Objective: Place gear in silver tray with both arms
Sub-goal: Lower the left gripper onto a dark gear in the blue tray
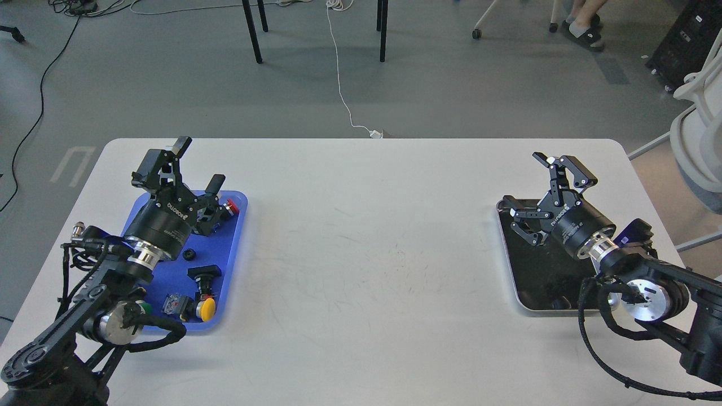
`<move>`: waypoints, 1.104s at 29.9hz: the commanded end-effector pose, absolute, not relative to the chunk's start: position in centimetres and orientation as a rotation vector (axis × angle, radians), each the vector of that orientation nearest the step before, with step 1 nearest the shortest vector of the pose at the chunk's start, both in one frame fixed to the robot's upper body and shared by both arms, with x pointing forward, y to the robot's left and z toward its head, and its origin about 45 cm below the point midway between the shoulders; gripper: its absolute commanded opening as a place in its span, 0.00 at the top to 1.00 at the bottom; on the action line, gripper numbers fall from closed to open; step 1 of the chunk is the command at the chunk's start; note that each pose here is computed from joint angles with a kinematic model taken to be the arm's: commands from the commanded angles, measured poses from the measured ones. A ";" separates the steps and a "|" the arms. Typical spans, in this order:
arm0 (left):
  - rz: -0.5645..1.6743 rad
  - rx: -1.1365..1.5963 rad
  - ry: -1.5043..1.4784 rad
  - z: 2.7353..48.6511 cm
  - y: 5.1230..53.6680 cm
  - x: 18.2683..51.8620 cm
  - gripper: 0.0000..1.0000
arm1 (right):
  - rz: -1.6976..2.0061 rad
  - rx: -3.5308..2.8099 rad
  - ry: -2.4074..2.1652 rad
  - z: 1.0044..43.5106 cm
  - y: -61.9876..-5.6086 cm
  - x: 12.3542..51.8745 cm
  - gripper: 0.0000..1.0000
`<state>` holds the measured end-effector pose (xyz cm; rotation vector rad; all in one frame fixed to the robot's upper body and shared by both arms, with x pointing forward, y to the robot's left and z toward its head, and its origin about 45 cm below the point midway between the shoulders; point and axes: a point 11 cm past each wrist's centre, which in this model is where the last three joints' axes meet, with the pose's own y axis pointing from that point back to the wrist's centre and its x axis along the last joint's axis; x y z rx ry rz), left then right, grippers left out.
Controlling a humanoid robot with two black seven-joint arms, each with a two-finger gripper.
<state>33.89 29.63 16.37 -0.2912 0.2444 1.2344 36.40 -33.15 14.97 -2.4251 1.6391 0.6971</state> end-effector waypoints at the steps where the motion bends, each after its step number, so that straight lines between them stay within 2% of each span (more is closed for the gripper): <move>1: 1.235 -0.289 0.253 16.1 29.3 33.9 0.02 | 0.684 -2.413 1.610 15.7 -33.3 36.7 0.01; 10: 1.240 -0.299 0.241 16.7 29.9 34.2 0.02 | 0.671 -2.371 1.628 16.2 -34.7 36.5 0.01; 19: 1.291 -0.223 0.174 17.4 33.2 34.1 0.02 | 0.646 -2.375 1.646 16.7 -35.5 36.7 0.01; 24: 1.227 -0.160 0.060 20.2 34.3 33.8 0.02 | 0.644 -2.377 1.657 16.6 -35.9 36.5 0.01; 28: 1.054 0.036 -0.143 22.3 34.6 33.4 0.02 | 0.644 -2.373 1.656 16.7 -35.8 36.5 0.01; 33: 0.765 0.517 -0.519 22.7 37.0 32.2 0.02 | 0.641 -2.369 1.649 16.9 -35.7 36.6 0.01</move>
